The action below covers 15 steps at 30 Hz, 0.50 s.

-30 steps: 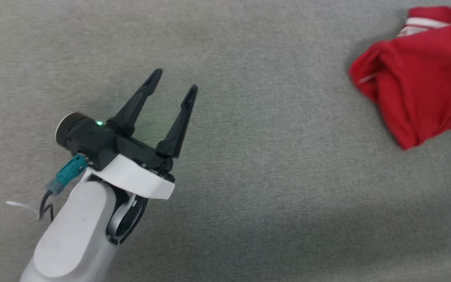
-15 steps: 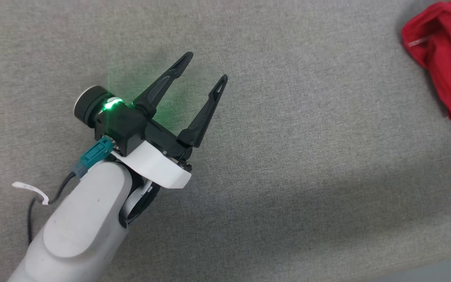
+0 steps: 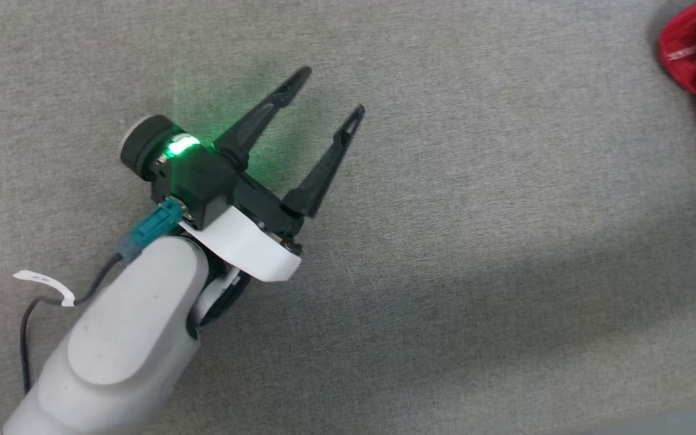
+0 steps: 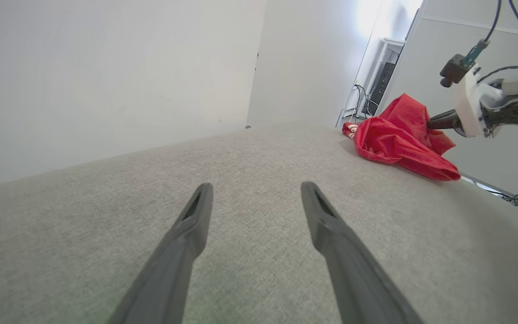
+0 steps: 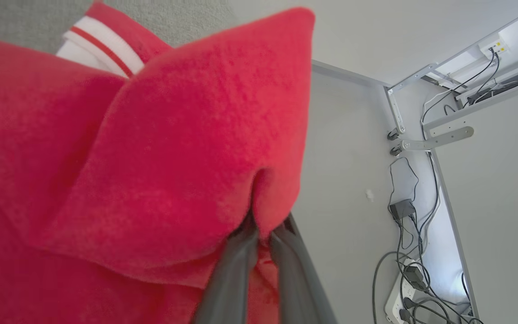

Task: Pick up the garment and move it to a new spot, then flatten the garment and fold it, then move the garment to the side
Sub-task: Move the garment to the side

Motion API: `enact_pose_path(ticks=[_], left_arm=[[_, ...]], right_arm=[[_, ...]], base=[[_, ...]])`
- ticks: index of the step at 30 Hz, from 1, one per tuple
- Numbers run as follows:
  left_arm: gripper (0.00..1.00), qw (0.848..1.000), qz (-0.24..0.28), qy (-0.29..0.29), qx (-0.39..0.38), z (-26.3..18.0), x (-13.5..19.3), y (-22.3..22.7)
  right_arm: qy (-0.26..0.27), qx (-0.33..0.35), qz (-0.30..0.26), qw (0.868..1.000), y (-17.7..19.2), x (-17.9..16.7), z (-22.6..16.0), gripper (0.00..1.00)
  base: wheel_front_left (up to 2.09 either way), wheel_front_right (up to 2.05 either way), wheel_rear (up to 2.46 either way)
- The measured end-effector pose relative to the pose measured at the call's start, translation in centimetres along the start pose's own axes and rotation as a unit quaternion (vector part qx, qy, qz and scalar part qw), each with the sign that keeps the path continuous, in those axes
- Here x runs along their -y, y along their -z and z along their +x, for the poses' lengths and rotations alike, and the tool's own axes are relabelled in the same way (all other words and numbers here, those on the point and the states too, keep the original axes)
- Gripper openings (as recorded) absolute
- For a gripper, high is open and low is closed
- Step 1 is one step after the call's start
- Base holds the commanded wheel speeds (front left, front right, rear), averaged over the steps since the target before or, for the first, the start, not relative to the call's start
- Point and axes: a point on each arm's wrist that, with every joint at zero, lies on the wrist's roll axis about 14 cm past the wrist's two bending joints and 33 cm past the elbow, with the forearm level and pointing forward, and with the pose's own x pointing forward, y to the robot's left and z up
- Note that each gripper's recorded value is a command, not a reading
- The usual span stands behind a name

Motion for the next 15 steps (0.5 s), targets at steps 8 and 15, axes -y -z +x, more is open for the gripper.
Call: enact_pose_path(ticks=[8, 15], left_arm=[[1.0, 0.999, 0.006, -0.03, 0.011, -0.6, -1.9, -1.1], [1.0, 0.996, 0.011, -0.081, 0.031, -2.5, -3.9, -3.5]], right_arm=[[0.003, 0.017, 0.004, 1.0, -1.4, -0.1, 0.5, 1.0], [0.003, 0.076, 0.014, 0.997, -4.8, 0.6, -0.6, 1.0]], base=[[0.0, 0.0, 0.0], [0.0, 0.0, 0.0]])
